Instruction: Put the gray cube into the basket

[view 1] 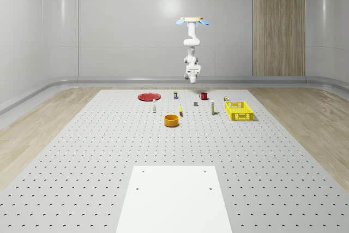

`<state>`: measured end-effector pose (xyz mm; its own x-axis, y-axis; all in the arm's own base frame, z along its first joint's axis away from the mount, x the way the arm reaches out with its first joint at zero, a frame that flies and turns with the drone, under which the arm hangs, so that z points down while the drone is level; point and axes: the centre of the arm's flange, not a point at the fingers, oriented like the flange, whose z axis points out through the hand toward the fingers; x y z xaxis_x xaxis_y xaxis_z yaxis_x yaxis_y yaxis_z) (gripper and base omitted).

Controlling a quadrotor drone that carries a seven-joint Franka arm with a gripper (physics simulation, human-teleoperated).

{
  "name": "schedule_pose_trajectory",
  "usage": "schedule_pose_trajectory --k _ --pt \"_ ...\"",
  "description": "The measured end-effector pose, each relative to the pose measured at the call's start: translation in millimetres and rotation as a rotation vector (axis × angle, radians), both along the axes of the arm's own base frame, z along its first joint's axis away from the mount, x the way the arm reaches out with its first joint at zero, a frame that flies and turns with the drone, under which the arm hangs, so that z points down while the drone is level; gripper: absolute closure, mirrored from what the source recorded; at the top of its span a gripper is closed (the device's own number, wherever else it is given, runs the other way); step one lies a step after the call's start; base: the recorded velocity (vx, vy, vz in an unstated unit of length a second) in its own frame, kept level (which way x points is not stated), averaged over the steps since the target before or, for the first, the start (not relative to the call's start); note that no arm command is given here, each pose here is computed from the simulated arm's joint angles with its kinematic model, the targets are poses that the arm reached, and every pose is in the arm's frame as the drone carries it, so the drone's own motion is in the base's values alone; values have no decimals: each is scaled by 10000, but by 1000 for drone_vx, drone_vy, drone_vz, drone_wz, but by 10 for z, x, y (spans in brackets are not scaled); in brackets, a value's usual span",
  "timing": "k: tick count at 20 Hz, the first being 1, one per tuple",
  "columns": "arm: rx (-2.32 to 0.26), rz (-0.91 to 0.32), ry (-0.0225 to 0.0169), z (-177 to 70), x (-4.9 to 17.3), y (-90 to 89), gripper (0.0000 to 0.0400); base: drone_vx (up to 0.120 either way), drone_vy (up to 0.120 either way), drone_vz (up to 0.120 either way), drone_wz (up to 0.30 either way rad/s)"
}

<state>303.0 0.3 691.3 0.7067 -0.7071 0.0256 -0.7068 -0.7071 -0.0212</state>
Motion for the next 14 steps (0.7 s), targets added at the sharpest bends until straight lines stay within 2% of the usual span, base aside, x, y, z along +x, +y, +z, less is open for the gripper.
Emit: schedule_pose_trajectory --k 14 --pt "-305 -7 -106 -1 -11 30 0 120 0 0 0"
